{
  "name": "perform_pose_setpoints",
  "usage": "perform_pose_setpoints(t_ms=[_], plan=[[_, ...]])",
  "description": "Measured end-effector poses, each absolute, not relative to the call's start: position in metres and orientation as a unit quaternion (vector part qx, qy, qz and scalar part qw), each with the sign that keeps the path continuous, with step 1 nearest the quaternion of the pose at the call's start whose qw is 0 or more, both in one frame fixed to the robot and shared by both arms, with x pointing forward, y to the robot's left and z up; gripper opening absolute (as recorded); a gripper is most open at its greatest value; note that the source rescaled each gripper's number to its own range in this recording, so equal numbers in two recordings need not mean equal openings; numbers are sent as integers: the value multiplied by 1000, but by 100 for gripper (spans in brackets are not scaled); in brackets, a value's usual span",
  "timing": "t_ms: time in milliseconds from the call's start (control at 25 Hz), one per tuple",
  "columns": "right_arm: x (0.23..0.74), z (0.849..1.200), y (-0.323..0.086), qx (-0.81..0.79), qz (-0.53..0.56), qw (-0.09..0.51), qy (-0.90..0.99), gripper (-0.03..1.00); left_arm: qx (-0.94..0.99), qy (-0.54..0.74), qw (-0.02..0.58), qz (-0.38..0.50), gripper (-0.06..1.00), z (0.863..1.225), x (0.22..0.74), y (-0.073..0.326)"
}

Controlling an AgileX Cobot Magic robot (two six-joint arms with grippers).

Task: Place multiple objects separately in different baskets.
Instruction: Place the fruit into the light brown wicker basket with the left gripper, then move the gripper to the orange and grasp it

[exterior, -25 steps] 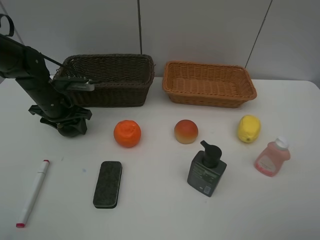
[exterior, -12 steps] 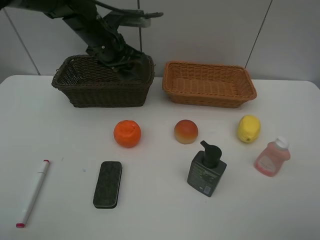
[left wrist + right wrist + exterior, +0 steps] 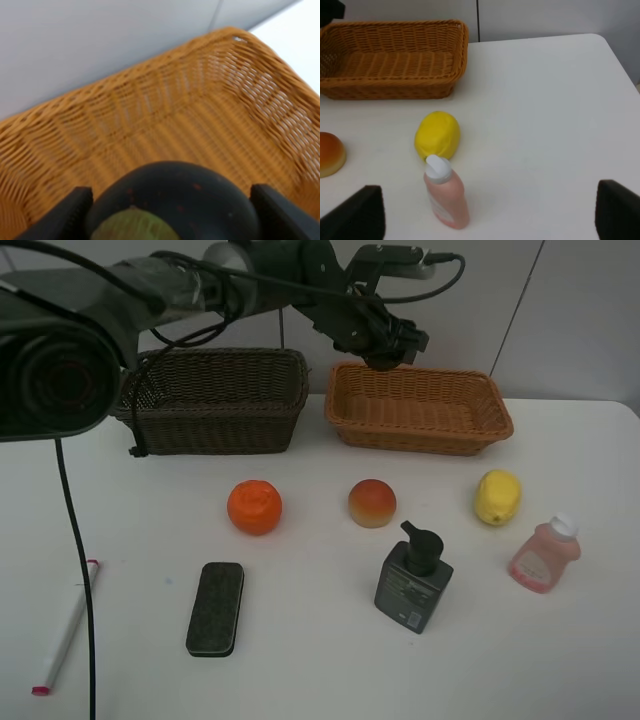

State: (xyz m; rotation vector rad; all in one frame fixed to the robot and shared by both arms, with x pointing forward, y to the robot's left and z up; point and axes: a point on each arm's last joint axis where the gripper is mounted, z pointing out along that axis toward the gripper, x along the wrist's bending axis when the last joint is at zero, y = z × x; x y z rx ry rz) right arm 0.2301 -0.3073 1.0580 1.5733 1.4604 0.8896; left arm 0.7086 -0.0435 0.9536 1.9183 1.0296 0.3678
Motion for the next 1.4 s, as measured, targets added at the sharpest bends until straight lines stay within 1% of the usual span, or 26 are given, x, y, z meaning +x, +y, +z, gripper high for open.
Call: perform_pose_setpoints(t_ms=[120, 200, 320, 400, 520, 680, 840, 960, 1040, 1240, 1320, 1400], plan=[[230, 1058, -307, 621, 351, 398, 577, 100, 774, 415, 454, 153, 76, 930, 718, -50], [230, 1058, -307, 621, 351, 398, 577, 100, 770, 411, 461, 162, 78, 921, 722, -52], [230, 1058, -307, 621, 351, 398, 577, 100, 769, 412, 460, 163, 94, 914, 724, -52], [230, 1058, -307, 621, 351, 398, 577, 100, 770, 412, 459, 163, 98, 914, 723, -52], [230, 1058, -307, 621, 351, 398, 577, 100, 772, 412, 457, 161, 100, 918, 723, -51], [230, 1058, -307, 621, 351, 398, 577, 100, 792, 408, 432, 137, 100, 940, 714, -49], [230, 1058, -307, 621, 351, 398, 577, 100, 831, 410, 368, 74, 100, 989, 689, -38], [230, 1058, -307, 621, 351, 398, 577, 100, 856, 417, 304, 20, 100, 1024, 664, -25], [230, 1058, -307, 621, 351, 398, 577, 100, 859, 424, 287, 9, 100, 1042, 654, -18], [230, 1058, -307, 621, 351, 398, 577, 100, 849, 440, 294, 17, 100, 1071, 642, -10], [230, 1058, -307, 621, 351, 398, 577, 100, 852, 443, 279, 13, 100, 1072, 633, -6], [230, 1058, -307, 621, 351, 398, 577, 100, 858, 447, 252, 12, 100, 1070, 621, 2]])
